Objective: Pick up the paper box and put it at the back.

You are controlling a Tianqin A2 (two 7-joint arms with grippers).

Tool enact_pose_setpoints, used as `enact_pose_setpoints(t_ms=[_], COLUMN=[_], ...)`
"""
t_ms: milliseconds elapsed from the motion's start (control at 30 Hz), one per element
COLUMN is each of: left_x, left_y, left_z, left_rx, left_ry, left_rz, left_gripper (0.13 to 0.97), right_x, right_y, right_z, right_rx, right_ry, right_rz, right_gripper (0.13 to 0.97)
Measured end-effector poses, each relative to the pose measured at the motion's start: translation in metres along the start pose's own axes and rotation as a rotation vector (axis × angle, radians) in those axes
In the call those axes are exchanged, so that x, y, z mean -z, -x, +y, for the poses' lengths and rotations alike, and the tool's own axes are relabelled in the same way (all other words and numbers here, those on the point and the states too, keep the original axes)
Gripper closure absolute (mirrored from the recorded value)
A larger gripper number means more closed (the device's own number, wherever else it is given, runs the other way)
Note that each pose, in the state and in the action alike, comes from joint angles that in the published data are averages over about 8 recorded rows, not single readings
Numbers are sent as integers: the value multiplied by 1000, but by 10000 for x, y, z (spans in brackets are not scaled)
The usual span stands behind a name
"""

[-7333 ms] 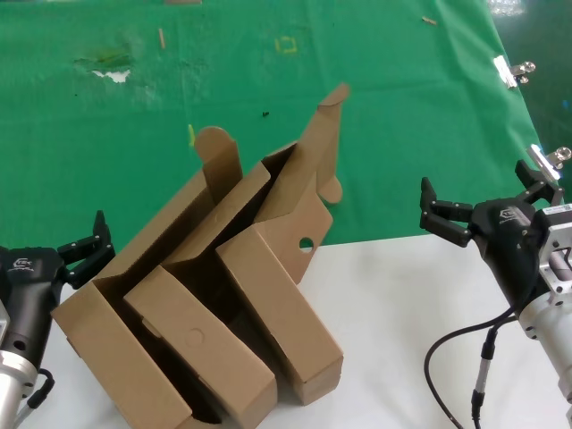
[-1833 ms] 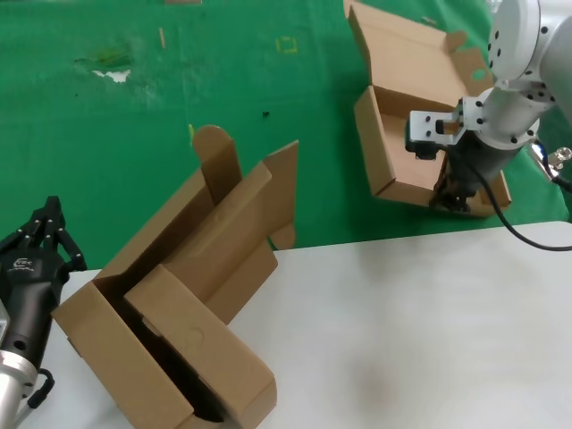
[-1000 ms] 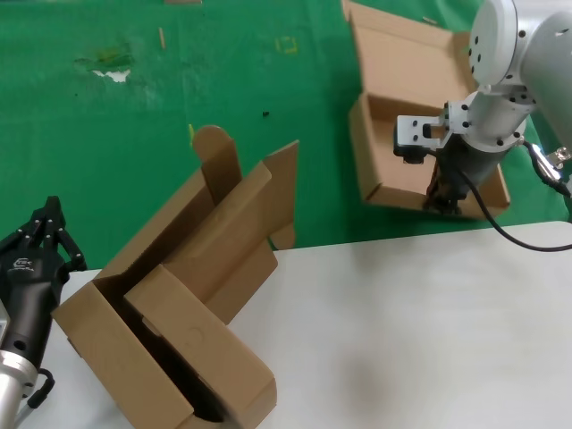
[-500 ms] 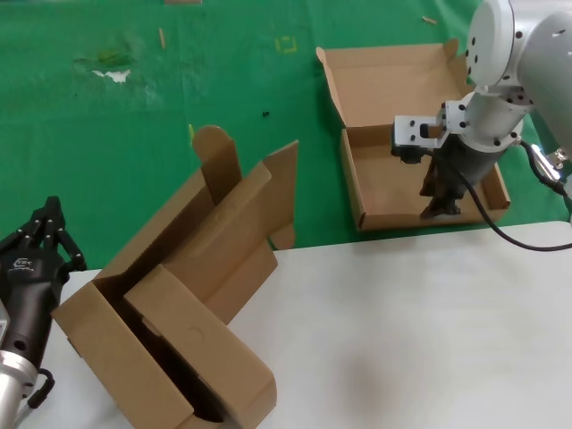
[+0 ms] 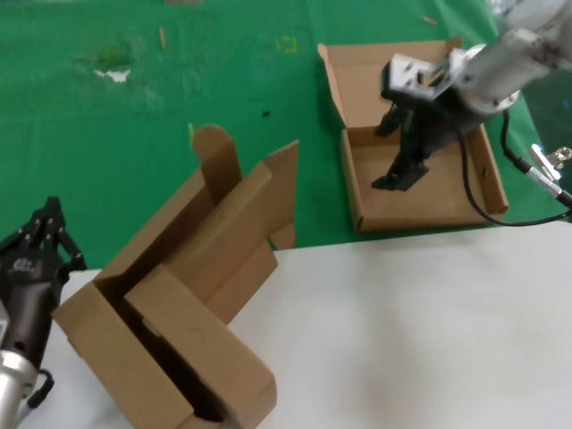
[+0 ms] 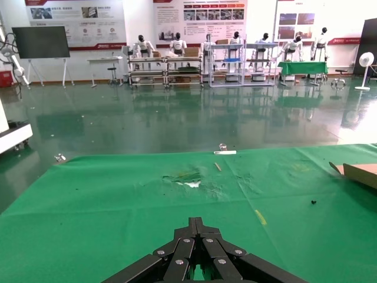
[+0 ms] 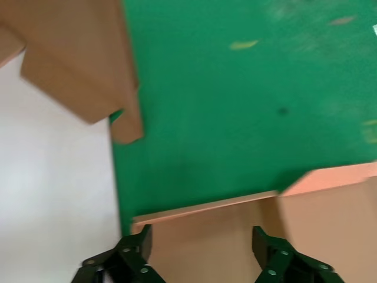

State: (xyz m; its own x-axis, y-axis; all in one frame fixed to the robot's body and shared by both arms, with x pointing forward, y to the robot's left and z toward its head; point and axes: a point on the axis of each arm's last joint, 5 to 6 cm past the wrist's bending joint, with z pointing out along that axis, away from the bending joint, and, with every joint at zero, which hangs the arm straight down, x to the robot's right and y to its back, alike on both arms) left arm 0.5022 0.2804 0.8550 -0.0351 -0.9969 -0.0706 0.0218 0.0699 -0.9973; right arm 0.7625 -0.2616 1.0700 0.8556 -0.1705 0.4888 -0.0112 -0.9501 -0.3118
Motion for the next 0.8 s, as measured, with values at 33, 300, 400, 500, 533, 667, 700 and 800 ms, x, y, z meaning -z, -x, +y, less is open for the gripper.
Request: enact_pose_setpoints(t_ms=[33,300,400,500,533,667,700,800], left_x=[0,0,0,0,0,0,0,0], left_y=[0,0,0,0,0,0,0,0], left_z=[0,0,0,0,0,0,0,0], left_rx=[0,0,0,0,0,0,0,0], left_ry=[0,0,0,0,0,0,0,0], left_rz=[0,0,0,0,0,0,0,0], left_gripper=[957,957,957,955,954,950,949,949], right_x=[53,528,691,777,780,709,673,566], right_y=[-24,-119,-80,-21,-2,73,95,173], right_z=[21,251,388,493,511,522,513,497], right_rx=[-7,-83,-121,-147,-153,-165,-167,-177], right_ry=[-24,-258,-330,-368,-375,-401,-408,-432], right_rz=[15,212,297,353,364,385,386,397], right_gripper=[629,412,372,312,292,252,252,228])
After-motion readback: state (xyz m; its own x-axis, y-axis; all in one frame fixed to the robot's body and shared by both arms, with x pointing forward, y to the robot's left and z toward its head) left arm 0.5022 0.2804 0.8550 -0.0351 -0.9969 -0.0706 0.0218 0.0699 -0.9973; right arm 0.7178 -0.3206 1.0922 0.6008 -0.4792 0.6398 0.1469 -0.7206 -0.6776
